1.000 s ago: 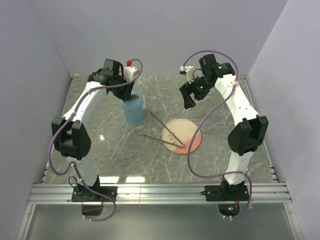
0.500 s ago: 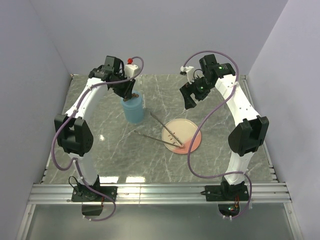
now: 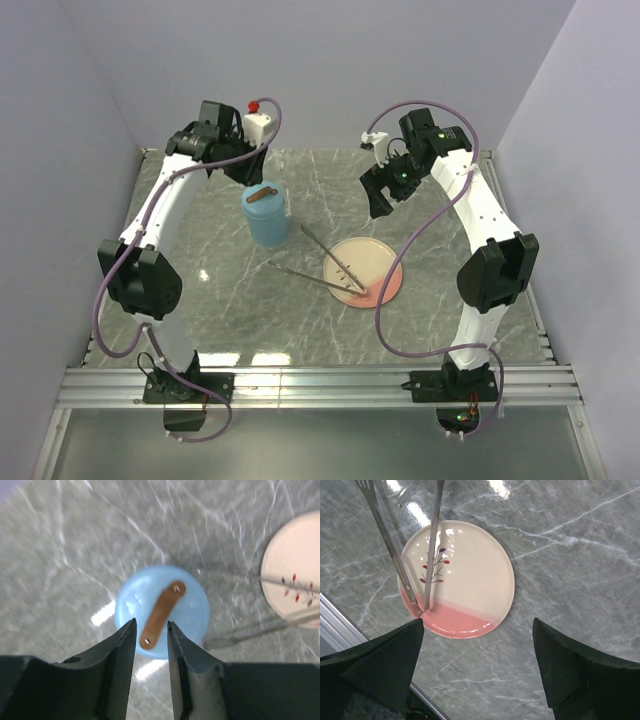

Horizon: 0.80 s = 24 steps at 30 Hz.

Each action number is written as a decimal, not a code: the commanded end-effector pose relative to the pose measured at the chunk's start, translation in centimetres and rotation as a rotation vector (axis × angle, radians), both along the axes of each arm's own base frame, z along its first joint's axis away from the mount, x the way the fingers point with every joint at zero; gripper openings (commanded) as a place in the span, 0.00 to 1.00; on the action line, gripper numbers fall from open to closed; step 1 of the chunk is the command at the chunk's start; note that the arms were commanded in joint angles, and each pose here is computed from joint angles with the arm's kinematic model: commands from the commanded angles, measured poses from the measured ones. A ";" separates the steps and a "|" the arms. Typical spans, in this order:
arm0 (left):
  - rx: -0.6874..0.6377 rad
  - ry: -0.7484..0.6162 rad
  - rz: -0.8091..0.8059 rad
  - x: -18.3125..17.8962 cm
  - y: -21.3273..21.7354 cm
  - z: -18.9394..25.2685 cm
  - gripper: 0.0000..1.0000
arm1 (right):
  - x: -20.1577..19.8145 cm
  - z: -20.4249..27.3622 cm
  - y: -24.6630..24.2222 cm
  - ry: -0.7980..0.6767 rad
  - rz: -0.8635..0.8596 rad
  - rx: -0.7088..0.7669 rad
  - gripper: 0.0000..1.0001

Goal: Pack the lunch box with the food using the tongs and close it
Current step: Put the lid back on the lunch box

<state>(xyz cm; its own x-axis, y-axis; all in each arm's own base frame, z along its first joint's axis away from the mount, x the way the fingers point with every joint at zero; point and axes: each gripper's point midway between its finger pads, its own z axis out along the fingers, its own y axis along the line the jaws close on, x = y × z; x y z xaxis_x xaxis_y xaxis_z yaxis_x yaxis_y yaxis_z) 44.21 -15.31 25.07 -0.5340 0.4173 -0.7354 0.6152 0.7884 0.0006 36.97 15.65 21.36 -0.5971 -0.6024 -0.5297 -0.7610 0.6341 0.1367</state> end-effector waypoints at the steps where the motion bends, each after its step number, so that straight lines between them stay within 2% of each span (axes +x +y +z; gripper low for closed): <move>1: 0.016 0.099 -0.007 -2.7 0.4 -2.5 0.36 | -0.2 1.7 -0.3 -0.046 -0.009 0.015 0.96; 3: 0.034 0.166 -0.007 -4.0 0.8 -5.2 0.36 | -0.2 1.7 -0.3 -0.046 -0.011 0.017 0.96; 5: 0.035 0.157 0.004 -4.1 1.0 -5.9 0.35 | -0.4 1.6 -0.3 -0.043 -0.009 0.018 0.96; 10: 0.067 0.232 0.010 -4.2 1.2 -7.7 0.36 | -0.4 1.5 -0.3 -0.042 -0.005 0.017 0.96; 17: -0.015 0.091 -0.032 -3.3 -0.1 -2.1 0.41 | -0.4 2.1 -0.1 -0.061 0.000 0.032 0.96; 21: -0.065 -0.024 -0.024 -3.2 -0.3 2.1 0.48 | -0.3 3.2 0.0 -0.115 -0.001 0.056 0.96; 24: -0.113 -0.119 0.012 -3.3 -0.1 5.3 0.58 | -0.1 4.1 0.0 -0.166 -0.018 0.089 0.97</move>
